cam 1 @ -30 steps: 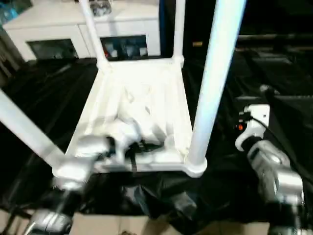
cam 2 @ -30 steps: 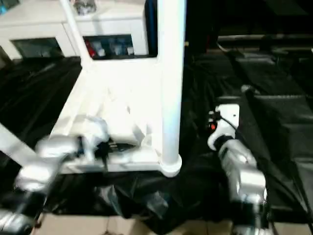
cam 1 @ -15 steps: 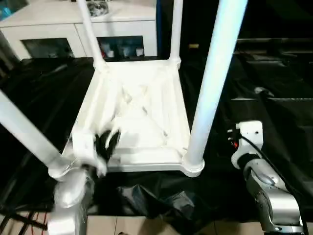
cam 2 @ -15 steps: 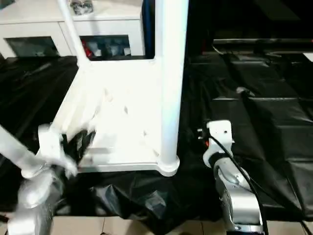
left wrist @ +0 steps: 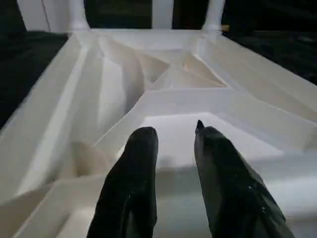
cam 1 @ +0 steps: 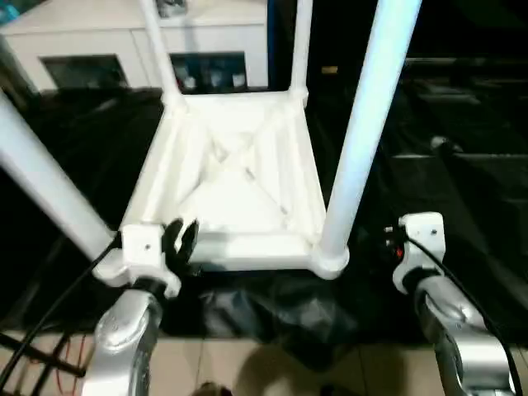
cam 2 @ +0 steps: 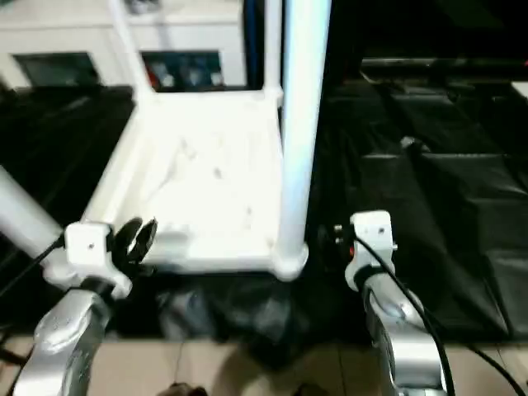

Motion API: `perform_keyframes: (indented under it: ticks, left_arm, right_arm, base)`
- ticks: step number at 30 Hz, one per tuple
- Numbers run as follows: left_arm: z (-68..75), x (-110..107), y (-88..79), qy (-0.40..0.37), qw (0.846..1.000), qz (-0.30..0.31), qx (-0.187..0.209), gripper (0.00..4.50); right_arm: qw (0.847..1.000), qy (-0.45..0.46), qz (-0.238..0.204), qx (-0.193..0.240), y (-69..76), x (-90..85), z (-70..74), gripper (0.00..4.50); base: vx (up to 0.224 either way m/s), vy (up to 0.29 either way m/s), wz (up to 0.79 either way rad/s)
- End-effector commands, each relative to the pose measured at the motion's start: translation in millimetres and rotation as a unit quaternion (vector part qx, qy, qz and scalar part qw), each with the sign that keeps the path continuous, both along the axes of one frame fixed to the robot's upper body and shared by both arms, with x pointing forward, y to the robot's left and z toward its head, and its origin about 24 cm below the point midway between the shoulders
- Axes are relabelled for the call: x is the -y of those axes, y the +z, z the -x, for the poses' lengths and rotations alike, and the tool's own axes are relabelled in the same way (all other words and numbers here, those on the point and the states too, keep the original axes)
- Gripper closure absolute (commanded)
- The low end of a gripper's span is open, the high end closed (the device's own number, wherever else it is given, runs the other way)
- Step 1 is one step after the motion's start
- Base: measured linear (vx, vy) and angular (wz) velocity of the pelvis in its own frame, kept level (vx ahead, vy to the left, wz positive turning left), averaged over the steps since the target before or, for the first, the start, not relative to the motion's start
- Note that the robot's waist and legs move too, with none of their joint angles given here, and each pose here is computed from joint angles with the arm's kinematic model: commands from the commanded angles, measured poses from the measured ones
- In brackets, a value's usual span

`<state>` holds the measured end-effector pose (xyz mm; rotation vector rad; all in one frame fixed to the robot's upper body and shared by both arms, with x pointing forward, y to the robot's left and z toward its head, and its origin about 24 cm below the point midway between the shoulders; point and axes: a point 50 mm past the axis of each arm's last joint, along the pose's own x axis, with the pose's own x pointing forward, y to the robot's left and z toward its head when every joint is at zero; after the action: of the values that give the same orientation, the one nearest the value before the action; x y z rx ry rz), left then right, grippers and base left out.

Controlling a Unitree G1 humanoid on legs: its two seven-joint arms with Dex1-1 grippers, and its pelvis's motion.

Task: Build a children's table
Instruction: Move to table

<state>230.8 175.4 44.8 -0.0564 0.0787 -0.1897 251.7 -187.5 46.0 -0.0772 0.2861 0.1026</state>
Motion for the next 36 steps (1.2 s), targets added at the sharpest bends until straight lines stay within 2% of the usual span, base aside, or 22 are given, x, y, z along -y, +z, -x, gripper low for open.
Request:
perform_keyframes:
  ticks: [1, 3, 6, 7, 9, 11, 12, 13, 15, 16, 17, 18, 20, 21, 22, 25, 27, 28, 31, 33, 34, 36]
  left_arm:
    - [3.5, 5.5, 11.1, -0.029, 0.999, 0.006, 0.030, 3.06]
    - [9.1, 4.1, 12.0, -0.027, 0.999, 0.011, 0.033, 2.79]
    - [15.5, 0.4, 11.3, -0.017, 0.999, 0.002, 0.035, 2.69]
    - [21.5, -5.9, 9.5, 0.010, 0.999, -0.012, 0.036, 2.59]
    - [23.6, -8.8, 8.5, 0.025, 0.999, -0.017, 0.035, 2.35]
    - [31.0, -21.9, 3.9, 0.089, 0.995, -0.029, 0.030, 2.21]
    - [31.0, -21.9, 3.9, 0.089, 0.995, -0.029, 0.030, 2.21]
    - [35.3, -31.8, 2.9, 0.135, 0.990, -0.029, 0.037, 2.04]
    - [35.3, -34.6, 3.0, 0.144, 0.989, -0.024, 0.040, 1.82]
    - [32.7, -37.6, 1.2, 0.142, 0.989, -0.017, 0.038, 1.73]
    - [32.7, -37.6, 1.2, 0.142, 0.989, -0.017, 0.038, 1.73]
    - [29.8, -38.9, -0.6, 0.138, 0.990, -0.011, 0.037, 1.47]
    - [25.9, -39.5, -2.8, 0.127, 0.991, -0.004, 0.036, 1.36]
    - [25.9, -39.5, -2.8, 0.127, 0.991, -0.004, 0.036, 1.36]
    - [22.2, -40.6, -4.8, 0.121, 0.992, -0.006, 0.035, 1.27]
    - [14.7, -42.1, -8.1, 0.114, 0.993, -0.005, 0.035, 0.95]
    - [-1.1, -39.7, -12.0, 0.081, 0.996, -0.012, 0.035, 0.92]
    - [-5.4, -39.2, -13.1, 0.078, 0.996, -0.016, 0.031, 0.71]
    - [-13.4, -42.5, -15.2, 0.096, 0.995, -0.022, 0.025, 0.53]
    - [-25.0, -45.9, -9.6, 0.119, 0.992, -0.011, 0.032, 0.50]
    - [-25.0, -45.9, -9.6, 0.119, 0.992, -0.011, 0.032, 0.26]
    - [-29.0, -43.8, -3.5, 0.110, 0.993, 0.002, 0.045, 0.12]
  right_arm:
    - [1.000, -0.003, 0.003, -0.002, 1.5, 8.7, 4.2, 0.07]
    - [1.000, -0.010, -0.014, -0.005, 1.3, 14.5, 6.2, 0.00]
    - [1.000, -0.003, -0.002, -0.012, 1.8, 23.8, 8.8, 0.00]
    - [1.000, 0.006, 0.013, -0.020, 2.1, 32.9, 11.2, 0.00]
    - [1.000, 0.011, 0.018, -0.022, 2.3, 36.5, 11.9, 0.00]
    - [0.997, 0.070, 0.011, -0.034, 5.6, 43.1, 19.3, 0.00]
    - [0.997, 0.070, 0.011, -0.034, 5.6, 43.1, 19.3, 0.00]
    - [0.989, 0.141, 0.001, -0.035, 11.9, 43.5, 26.9, 0.00]
    - [0.983, 0.181, -0.011, -0.034, 15.8, 39.7, 30.8, 0.00]
    - [0.966, 0.254, -0.035, -0.036, 22.5, 29.5, 38.3, 0.00]
    - [0.966, 0.254, -0.035, -0.036, 22.5, 29.5, 38.3, 0.00]
    - [0.952, 0.298, -0.050, -0.040, 26.6, 21.8, 43.3, 0.00]
    - [0.934, 0.348, -0.065, -0.049, 30.6, 13.1, 49.6, 0.00]
    - [0.934, 0.348, -0.065, -0.049, 30.6, 13.1, 49.6, 0.00]
    - [0.922, 0.377, -0.067, -0.059, 32.3, 8.8, 53.7, 0.00]
    - [0.913, 0.397, -0.069, -0.057, 35.7, 5.0, 51.7, 0.00]
    - [0.912, 0.404, -0.067, -0.035, 38.9, -2.5, 37.5, 0.00]
    - [0.912, 0.404, -0.065, -0.030, 38.3, -5.2, 33.1, 0.00]
    - [0.909, 0.411, -0.061, -0.028, 37.5, -9.9, 28.1, 0.00]
    - [0.901, 0.427, -0.069, -0.022, 40.1, -17.0, 22.6, 0.00]
    - [0.901, 0.427, -0.069, -0.022, 40.1, -17.0, 22.6, 0.00]
    - [0.899, 0.432, -0.073, -0.021, 41.1, -19.4, 19.9, 0.00]
  base:
    - [-0.209, -0.024, 0.07]
    - [-0.116, -0.113, 0.15]
    - [-0.028, -0.065, 0.18]
    - [-0.103, 0.018, 0.47]
    - [-0.102, 0.034, 0.43]
    - [-0.056, 0.096, 0.05]
    - [-0.021, 0.105, -0.01]
    - [-0.008, 0.095, -0.02]
    - [-0.004, 0.083, -0.03]
    - [0.000, 0.000, 0.00]
    - [0.000, 0.000, 0.00]
    - [0.000, 0.000, 0.00]
    - [0.000, 0.000, 0.00]
    - [0.000, 0.000, 0.00]
    - [0.000, 0.000, 0.00]
    - [0.000, 0.000, 0.00]
    - [0.000, 0.000, 0.00]
    - [0.000, 0.000, 0.00]
    - [0.000, 0.000, 0.00]
    - [0.000, 0.000, 0.00]
    - [0.000, 0.000, 0.00]
    - [0.000, 0.000, 0.00]
